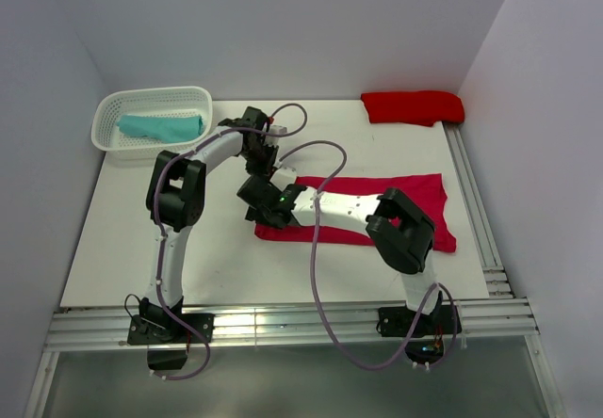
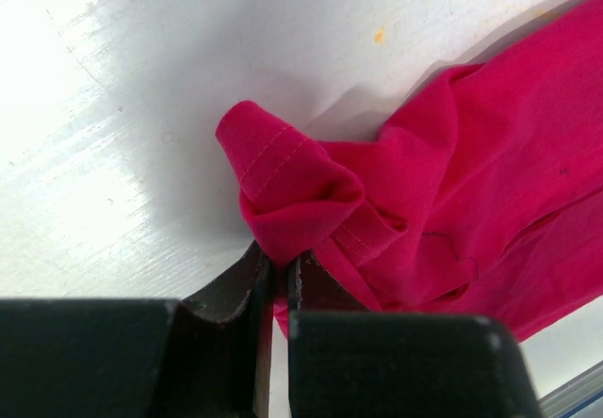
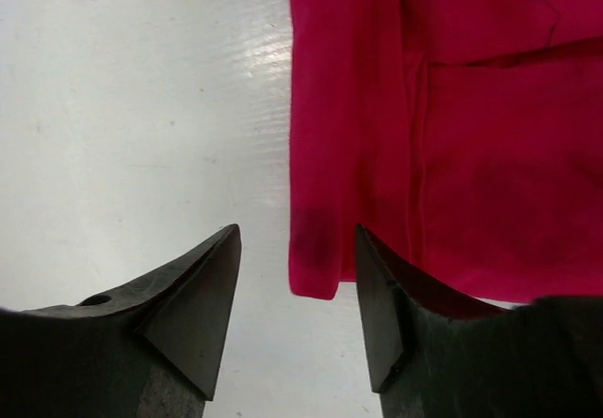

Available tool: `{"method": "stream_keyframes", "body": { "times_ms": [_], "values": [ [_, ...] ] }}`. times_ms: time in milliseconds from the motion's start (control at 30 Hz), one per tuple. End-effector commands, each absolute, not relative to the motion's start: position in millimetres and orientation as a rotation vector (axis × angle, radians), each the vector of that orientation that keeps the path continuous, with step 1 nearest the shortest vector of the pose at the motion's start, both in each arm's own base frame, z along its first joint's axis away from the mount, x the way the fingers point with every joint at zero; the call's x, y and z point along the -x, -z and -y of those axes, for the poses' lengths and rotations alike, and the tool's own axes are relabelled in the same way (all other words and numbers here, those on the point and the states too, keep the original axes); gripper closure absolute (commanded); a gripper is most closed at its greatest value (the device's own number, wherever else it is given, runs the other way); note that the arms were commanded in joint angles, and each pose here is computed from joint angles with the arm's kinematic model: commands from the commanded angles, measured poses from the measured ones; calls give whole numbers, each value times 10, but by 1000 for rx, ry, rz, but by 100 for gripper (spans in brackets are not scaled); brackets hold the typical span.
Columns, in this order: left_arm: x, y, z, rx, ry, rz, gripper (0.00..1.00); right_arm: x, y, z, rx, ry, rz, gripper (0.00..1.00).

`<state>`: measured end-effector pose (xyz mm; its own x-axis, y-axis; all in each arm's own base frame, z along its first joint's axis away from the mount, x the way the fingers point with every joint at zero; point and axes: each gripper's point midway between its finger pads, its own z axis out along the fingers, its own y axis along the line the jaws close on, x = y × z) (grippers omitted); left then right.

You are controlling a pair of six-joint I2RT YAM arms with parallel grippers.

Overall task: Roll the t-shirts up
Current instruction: Roll the tshirt

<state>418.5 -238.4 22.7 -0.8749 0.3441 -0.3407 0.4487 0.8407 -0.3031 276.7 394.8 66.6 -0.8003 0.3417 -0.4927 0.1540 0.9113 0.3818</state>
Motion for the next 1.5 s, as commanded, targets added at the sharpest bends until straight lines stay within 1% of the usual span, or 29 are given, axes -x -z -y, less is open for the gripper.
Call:
{"method": "stream_keyframes", "body": {
  "times_ms": [0,133,233,267,333,367,433,500,533,567,600,633,667,733,767,833,867,967,1067,1167,1367,1467],
  "values": [
    [-4163,130,2159,-636,379,-2825,100,-2756,-621,-3958,-343,-411,-2504,42],
    [-4170,129,2164,-637,375,-2825,100,-2694,-482,-3941,-345,-413,-2533,50],
    [-4167,125,2171,-639,375,-2825,100,-2663,-434,-3901,-372,-424,-2531,59],
    [-4165,126,2175,-641,374,-2824,100,-2657,-478,-3922,-379,-457,-2520,65],
    [-4160,127,2178,-643,371,-2826,100,-2613,-401,-3828,-408,-451,-2525,71],
    [-4156,127,2176,-643,371,-2827,100,-2632,-462,-3837,-425,-491,-2504,74],
    [-4160,128,2177,-645,365,-2825,100,-2577,-353,-3722,-466,-494,-2509,77],
    [-4168,119,2167,-642,361,-2823,99,-2590,-443,-3762,-507,-602,-2471,81],
    [-4169,120,2165,-641,359,-2823,99,-2517,-314,-3654,-532,-598,-2485,82],
    [-4172,107,2174,-642,366,-2820,98,-2574,-430,-3714,-561,-694,-2436,83],
    [-4180,99,2166,-688,362,-2803,97,-2480,-292,-3632,-584,-705,-2468,84],
    [-4178,87,2177,-695,366,-2800,95,-2460,-263,-3610,-599,-725,-2474,85],
    [-4191,64,2180,-694,371,-2795,92,-2535,-336,-3669,-621,-808,-2433,86],
    [-4198,4,2214,-707,397,-2779,86,-2474,-230,-3623,-651,-842,-2458,87],
    [-4207,-31,2231,-714,408,-2768,77,-2509,-237,-3647,-663,-884,-2442,89],
    [-4220,-121,2271,-725,437,-2744,69,-2462,-143,-3643,-683,-917,-2463,89],
    [-4219,-161,2290,-729,453,-2736,60,-2483,-182,-3703,-685,-974,-2442,89],
    [-4232,-309,2356,-747,514,-2699,47,-2479,-130,-3754,-717,-1063,-2439,91],
    [-4232,-476,2386,-750,596,-2668,41,-2489,-60,-3746,-757,-1083,-2440,93],
    [-4202,-646,2365,-744,731,-2641,37,-2478,-5,-3730,-778,-1076,-2449,94],
    [-4197,-945,2134,-696,962,-2588,34,-2473,74,-3693,-819,-1059,-2457,97],
    [-4181,-1019,1996,-677,1032,-2566,32,-2473,88,-3698,-825,-1058,-2460,97]
  ]
}}
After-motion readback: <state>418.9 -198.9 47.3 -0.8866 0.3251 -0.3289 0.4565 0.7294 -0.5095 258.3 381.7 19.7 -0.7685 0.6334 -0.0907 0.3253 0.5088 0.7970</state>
